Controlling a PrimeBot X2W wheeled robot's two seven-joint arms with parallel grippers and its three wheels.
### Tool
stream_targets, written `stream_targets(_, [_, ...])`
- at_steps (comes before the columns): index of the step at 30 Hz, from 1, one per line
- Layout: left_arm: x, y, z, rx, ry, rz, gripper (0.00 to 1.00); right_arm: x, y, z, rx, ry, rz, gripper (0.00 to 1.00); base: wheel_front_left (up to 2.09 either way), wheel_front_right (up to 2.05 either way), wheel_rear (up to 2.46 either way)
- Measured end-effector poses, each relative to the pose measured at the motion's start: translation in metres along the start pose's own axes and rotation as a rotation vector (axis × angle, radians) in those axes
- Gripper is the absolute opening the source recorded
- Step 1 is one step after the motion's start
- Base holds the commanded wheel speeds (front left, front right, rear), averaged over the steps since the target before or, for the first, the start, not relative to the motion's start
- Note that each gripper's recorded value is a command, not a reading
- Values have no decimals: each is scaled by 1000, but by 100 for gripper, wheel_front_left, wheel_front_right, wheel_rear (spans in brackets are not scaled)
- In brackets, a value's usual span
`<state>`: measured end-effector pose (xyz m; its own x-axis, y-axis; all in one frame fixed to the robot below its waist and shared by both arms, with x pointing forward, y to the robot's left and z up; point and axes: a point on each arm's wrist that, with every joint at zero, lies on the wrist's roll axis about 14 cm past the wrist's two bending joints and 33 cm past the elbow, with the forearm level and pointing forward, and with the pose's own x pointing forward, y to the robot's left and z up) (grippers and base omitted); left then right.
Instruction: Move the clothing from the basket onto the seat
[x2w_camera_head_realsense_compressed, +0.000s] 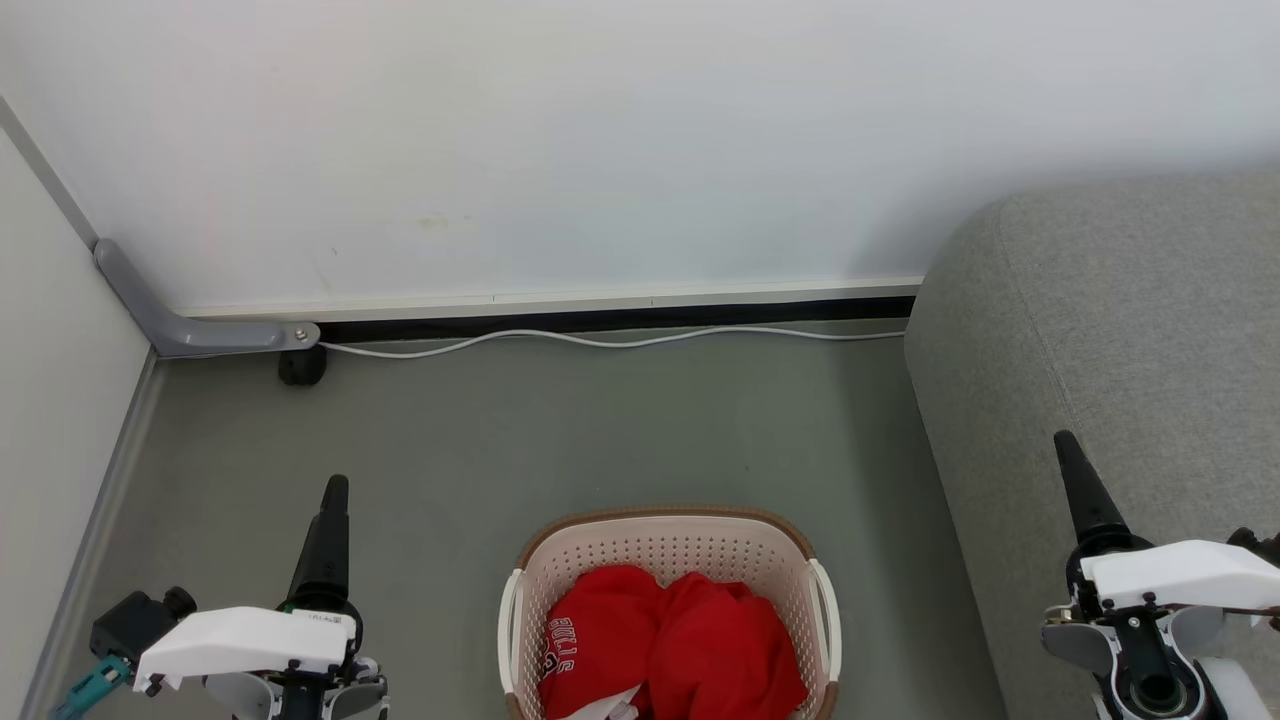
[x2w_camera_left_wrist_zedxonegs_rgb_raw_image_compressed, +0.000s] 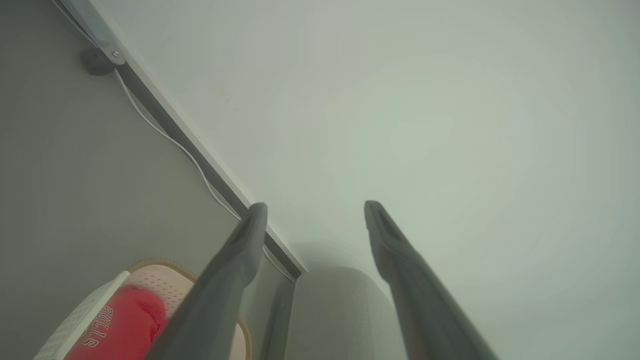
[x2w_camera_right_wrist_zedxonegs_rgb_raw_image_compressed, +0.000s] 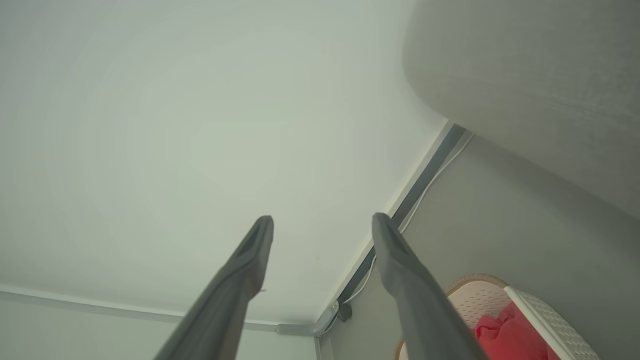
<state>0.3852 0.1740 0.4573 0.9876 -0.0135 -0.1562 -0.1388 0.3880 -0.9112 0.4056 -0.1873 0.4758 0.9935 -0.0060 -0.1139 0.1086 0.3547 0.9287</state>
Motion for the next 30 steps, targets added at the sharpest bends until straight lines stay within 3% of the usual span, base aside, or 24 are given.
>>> stream_targets(30, [17,-14,1,629,6,-70,100,23,15,-13,-589,68,75,100,0,0,0])
